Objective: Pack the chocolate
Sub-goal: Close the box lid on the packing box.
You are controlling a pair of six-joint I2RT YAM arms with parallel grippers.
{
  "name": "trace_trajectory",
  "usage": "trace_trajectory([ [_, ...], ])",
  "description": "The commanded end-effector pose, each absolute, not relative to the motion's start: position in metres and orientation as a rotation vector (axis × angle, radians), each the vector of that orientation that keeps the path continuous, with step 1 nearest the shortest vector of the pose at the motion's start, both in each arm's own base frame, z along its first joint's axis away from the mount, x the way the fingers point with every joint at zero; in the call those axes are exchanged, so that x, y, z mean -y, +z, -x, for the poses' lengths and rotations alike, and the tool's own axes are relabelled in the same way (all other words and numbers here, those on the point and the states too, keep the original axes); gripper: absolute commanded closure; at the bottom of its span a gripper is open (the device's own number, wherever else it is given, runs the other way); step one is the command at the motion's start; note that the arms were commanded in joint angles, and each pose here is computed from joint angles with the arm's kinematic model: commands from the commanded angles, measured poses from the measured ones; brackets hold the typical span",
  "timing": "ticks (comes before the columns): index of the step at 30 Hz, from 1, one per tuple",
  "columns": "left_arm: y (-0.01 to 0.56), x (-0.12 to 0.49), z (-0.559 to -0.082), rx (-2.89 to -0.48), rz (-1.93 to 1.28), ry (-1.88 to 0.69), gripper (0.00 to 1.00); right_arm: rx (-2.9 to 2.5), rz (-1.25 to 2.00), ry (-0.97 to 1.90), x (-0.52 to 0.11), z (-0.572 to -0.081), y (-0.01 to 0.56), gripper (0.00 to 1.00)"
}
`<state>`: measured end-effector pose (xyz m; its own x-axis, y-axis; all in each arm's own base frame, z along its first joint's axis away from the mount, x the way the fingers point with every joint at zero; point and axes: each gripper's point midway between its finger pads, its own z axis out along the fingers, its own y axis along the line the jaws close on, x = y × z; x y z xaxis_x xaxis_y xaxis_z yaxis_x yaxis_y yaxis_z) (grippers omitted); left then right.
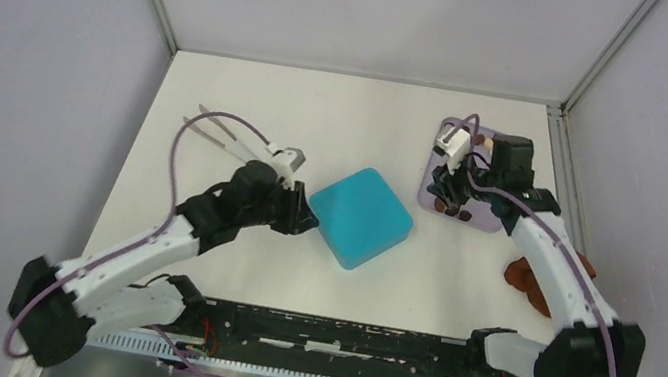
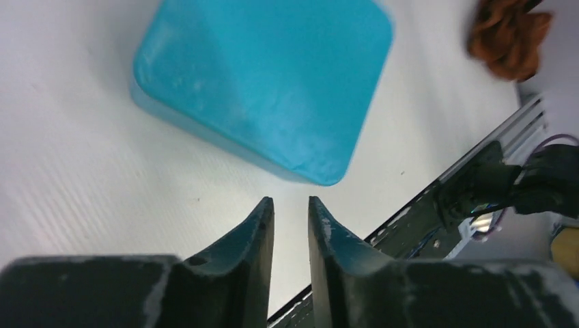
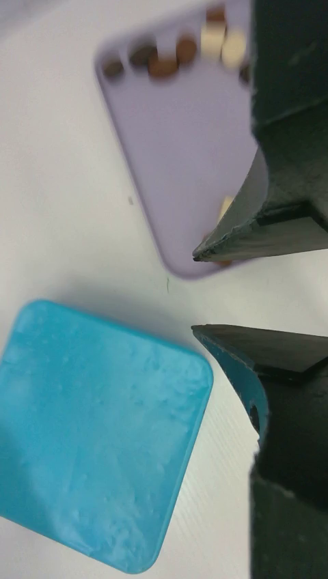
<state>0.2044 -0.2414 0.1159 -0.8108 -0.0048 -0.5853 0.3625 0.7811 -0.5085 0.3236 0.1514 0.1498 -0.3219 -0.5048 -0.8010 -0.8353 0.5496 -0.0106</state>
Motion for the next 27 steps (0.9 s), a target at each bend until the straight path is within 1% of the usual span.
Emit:
trace_trajectory([
  [1,0.230,0.208,-0.222,-2.014,-0.223,-0.749,0.56,-1.663,1.187,0.173,-0.123,-0.319,0.243,0.42],
  [2,0.258,0.202,-0.224,-1.925,-0.205,-0.752,0.42,-1.599,1.165,0.119,-0.119,-0.315,0.266,0.30],
  [3,0.289,0.198,-0.223,-1.837,-0.192,-0.772,0.25,-1.544,1.135,0.081,-0.116,-0.313,0.286,0.13],
  [4,0.316,0.195,-0.220,-1.761,-0.185,-0.796,0.11,-1.495,1.081,0.055,-0.113,-0.308,0.308,0.02],
  [5,0.342,0.194,-0.217,-1.697,-0.181,-0.824,0.02,-1.445,1.024,0.042,-0.112,-0.305,0.329,0.02],
  [6,0.366,0.193,-0.212,-1.644,-0.186,-0.850,0.00,-1.415,0.967,0.052,-0.111,-0.298,0.347,0.02],
  [9,0.415,0.193,-0.201,-1.580,-0.208,-0.905,0.00,-1.442,0.807,0.143,-0.111,-0.290,0.391,0.02],
  [11,0.435,0.193,-0.195,-1.580,-0.225,-0.927,0.00,-1.409,0.733,0.175,-0.110,-0.280,0.419,0.02],
  [15,0.459,0.190,-0.186,-1.579,-0.220,-0.954,0.00,-1.321,0.737,0.207,-0.113,-0.253,0.472,0.02],
  [17,0.468,0.188,-0.180,-1.553,-0.218,-0.981,0.00,-1.300,0.730,0.281,-0.120,-0.240,0.485,0.02],
  [20,0.478,0.184,-0.171,-1.513,-0.222,-1.008,0.00,-1.341,0.531,0.391,-0.115,-0.233,0.502,0.02],
  [23,0.485,0.178,-0.163,-1.481,-0.219,-1.017,0.00,-1.346,0.445,0.382,-0.105,-0.229,0.515,0.02],
  [27,0.490,0.172,-0.156,-1.448,-0.210,-1.028,0.00,-1.324,0.458,0.380,-0.106,-0.223,0.524,0.02],
])
